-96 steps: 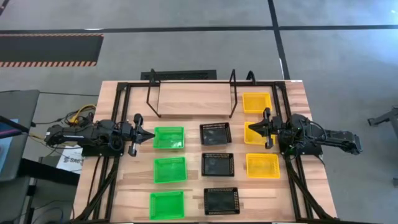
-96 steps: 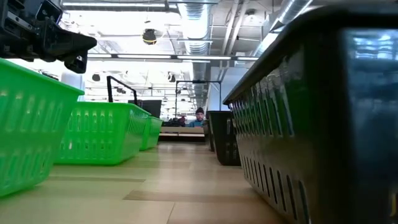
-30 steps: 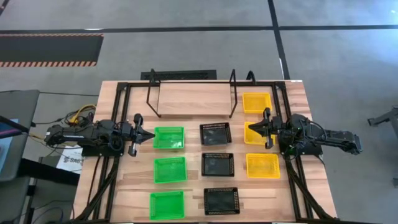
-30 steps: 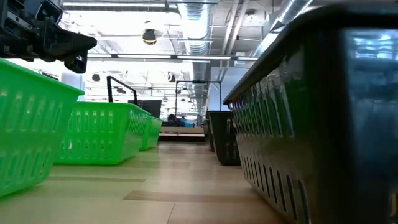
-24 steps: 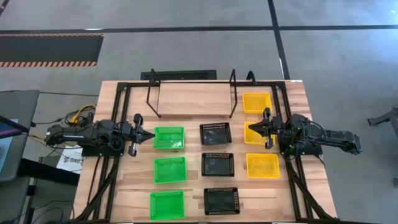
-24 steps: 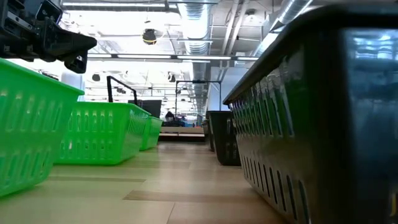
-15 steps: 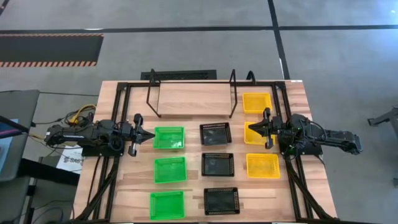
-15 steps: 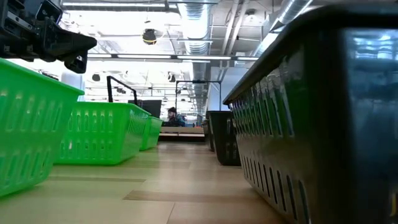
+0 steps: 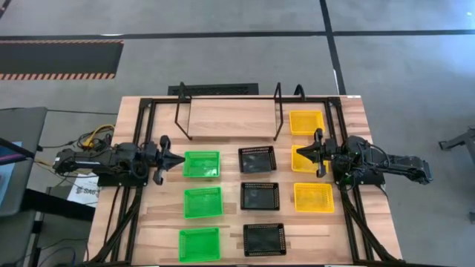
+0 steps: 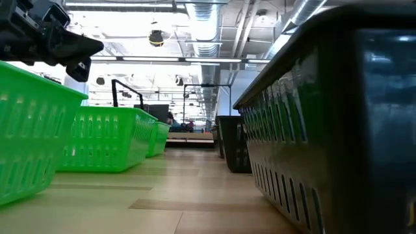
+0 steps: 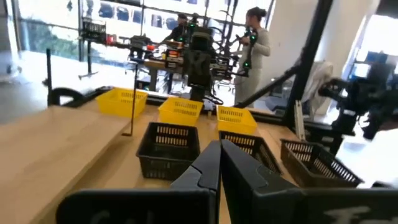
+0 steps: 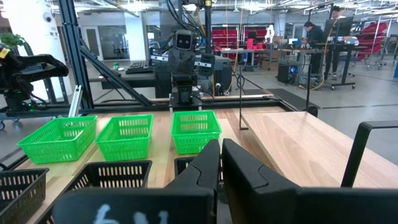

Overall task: Stack baskets on shelf by color
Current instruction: Put the top green basket on the shelf

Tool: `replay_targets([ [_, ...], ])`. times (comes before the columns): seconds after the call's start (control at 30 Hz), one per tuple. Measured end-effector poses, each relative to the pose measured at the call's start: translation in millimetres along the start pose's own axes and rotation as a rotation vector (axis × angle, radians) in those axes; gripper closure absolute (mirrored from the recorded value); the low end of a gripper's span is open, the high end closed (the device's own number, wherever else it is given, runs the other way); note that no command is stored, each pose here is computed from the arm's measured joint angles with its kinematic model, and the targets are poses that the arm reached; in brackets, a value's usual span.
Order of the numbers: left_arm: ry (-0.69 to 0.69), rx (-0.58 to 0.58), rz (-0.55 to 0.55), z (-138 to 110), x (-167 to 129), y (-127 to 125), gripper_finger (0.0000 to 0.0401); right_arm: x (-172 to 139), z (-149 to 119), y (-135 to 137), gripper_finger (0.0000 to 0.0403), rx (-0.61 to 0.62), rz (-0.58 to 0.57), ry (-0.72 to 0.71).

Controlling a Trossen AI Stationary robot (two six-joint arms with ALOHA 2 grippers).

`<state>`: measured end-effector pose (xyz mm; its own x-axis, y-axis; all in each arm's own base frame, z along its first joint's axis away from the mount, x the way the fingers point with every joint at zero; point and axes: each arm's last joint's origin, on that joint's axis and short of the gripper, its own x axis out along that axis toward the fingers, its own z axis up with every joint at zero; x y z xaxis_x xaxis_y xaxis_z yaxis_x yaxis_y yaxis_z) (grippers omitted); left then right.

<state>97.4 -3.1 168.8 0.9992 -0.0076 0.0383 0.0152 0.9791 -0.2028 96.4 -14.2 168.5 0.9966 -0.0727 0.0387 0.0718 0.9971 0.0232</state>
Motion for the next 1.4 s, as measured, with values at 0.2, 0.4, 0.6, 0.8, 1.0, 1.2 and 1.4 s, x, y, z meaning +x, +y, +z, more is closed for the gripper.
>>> replay_targets([
  [0.2, 0.0, -0.158, 0.0, 0, 0, 0, 0.0401, 0, 1, 0, 0.036, 0.0, 0.0, -0.007],
  [0.4, -0.005, -0.237, 0.014, 0, 0, 0, 0.0401, 0, 7, -1, 0.036, -0.003, -0.043, -0.077],
  [0.6, -0.061, -0.264, 0.096, 3, 0, 3, 0.0401, -3, 24, -1, 0.036, 0.158, -0.053, -0.262],
  [0.8, -0.096, -0.267, 0.138, 5, 0, 4, 0.0401, -8, 38, -1, 0.036, 0.205, -0.03, -0.398],
  [1.0, -0.138, -0.25, 0.207, 10, -2, 5, 0.0401, -9, 53, -2, 0.036, 0.33, -0.058, -0.427],
  [1.2, -0.158, -0.205, 0.299, 35, -5, 3, 0.0401, -2, 86, -5, 0.036, 0.35, -0.199, -0.283],
  [1.4, -0.047, -0.155, 0.437, 64, -5, -1, 0.0401, 12, 139, -6, 0.036, 0.31, -0.279, -0.071],
])
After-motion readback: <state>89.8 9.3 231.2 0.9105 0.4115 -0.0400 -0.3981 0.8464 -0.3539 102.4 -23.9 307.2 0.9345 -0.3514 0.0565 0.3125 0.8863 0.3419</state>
